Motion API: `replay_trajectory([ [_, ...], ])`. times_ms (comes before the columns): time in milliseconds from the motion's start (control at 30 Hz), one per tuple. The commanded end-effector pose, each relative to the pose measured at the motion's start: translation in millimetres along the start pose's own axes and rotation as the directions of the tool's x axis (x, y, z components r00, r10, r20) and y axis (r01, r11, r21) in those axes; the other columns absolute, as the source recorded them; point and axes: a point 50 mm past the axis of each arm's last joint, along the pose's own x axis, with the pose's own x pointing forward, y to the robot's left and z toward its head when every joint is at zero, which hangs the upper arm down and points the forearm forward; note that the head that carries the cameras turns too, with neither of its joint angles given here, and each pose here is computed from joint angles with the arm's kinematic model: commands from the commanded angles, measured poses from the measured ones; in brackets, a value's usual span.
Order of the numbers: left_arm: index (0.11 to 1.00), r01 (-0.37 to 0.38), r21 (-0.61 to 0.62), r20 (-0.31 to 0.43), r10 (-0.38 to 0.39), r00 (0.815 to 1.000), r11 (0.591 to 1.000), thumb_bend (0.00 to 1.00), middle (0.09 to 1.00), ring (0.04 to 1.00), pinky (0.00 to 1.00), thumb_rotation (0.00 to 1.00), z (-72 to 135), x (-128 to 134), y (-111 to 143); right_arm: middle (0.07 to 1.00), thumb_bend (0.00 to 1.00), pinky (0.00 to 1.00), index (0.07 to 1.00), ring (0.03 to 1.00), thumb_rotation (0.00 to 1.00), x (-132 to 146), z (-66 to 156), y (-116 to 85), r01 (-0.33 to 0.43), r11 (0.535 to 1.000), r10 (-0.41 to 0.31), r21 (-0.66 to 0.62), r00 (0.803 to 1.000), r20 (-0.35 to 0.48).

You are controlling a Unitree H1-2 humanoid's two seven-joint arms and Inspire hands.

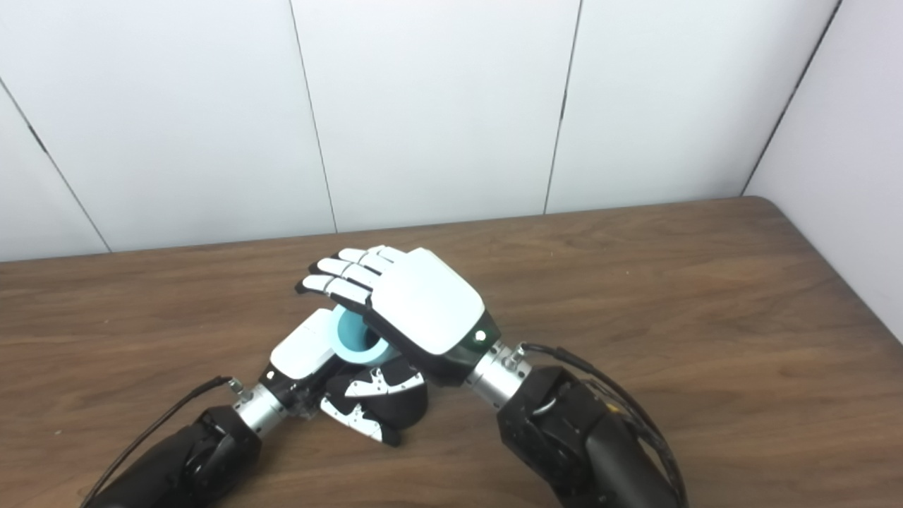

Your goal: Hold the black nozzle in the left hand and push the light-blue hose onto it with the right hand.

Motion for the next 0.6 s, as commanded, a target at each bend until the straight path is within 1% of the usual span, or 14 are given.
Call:
replay_trajectory([
  [0, 0.488, 0.428, -0.206, -0.108, -0.455, 0.884, 0.880, 0.52, 0.473, 0.228, 0.18, 0.00, 32, -104, -144, 0.834, 0.37, 0.74, 0.782, 0.827, 0.49, 2, -5, 1, -0.013, 0.999, 0.014, -0.033, 1.000, 0.016],
  [133, 0.488, 0.431, -0.203, -0.109, -0.458, 0.882, 0.879, 0.52, 0.473, 0.230, 0.18, 0.00, 32, -103, -143, 0.843, 0.33, 0.74, 0.792, 0.831, 0.49, 3, -8, -1, 0.004, 0.999, -0.005, -0.044, 1.000, -0.004],
  [200, 0.488, 0.429, -0.202, -0.106, -0.456, 0.884, 0.880, 0.52, 0.473, 0.223, 0.18, 0.00, 32, -103, -143, 0.842, 0.33, 0.75, 0.791, 0.830, 0.51, 4, -9, -3, 0.014, 0.998, -0.015, -0.054, 1.000, -0.013],
  [233, 0.488, 0.430, -0.201, -0.107, -0.456, 0.883, 0.880, 0.52, 0.474, 0.248, 0.20, 0.00, 32, -103, -143, 0.837, 0.32, 0.75, 0.788, 0.826, 0.52, 4, -10, -4, 0.021, 0.998, -0.022, -0.062, 1.000, -0.016],
  [333, 0.489, 0.443, -0.199, -0.111, -0.469, 0.876, 0.874, 0.52, 0.474, 0.253, 0.20, 0.00, 31, -103, -144, 0.832, 0.31, 0.74, 0.788, 0.825, 0.55, 4, -12, -7, 0.037, 0.997, -0.039, -0.074, 0.999, -0.030],
  [400, 0.489, 0.440, -0.195, -0.111, -0.466, 0.878, 0.877, 0.52, 0.477, 0.290, 0.23, 0.00, 31, -103, -144, 0.830, 0.30, 0.75, 0.788, 0.824, 0.56, 5, -14, -8, 0.048, 0.996, -0.051, -0.077, 0.998, -0.039],
  [500, 0.489, 0.436, -0.193, -0.107, -0.460, 0.881, 0.879, 0.52, 0.476, 0.275, 0.22, 0.00, 32, -103, -143, 0.820, 0.30, 0.73, 0.777, 0.815, 0.55, 7, -16, -12, 0.077, 0.995, -0.081, -0.068, 0.995, -0.053],
  [567, 0.488, 0.432, -0.193, -0.106, -0.457, 0.883, 0.881, 0.52, 0.473, 0.242, 0.20, 0.00, 32, -103, -144, 0.818, 0.29, 0.73, 0.775, 0.814, 0.55, 7, -18, -13, 0.087, 0.994, -0.091, -0.066, 0.994, -0.057],
])
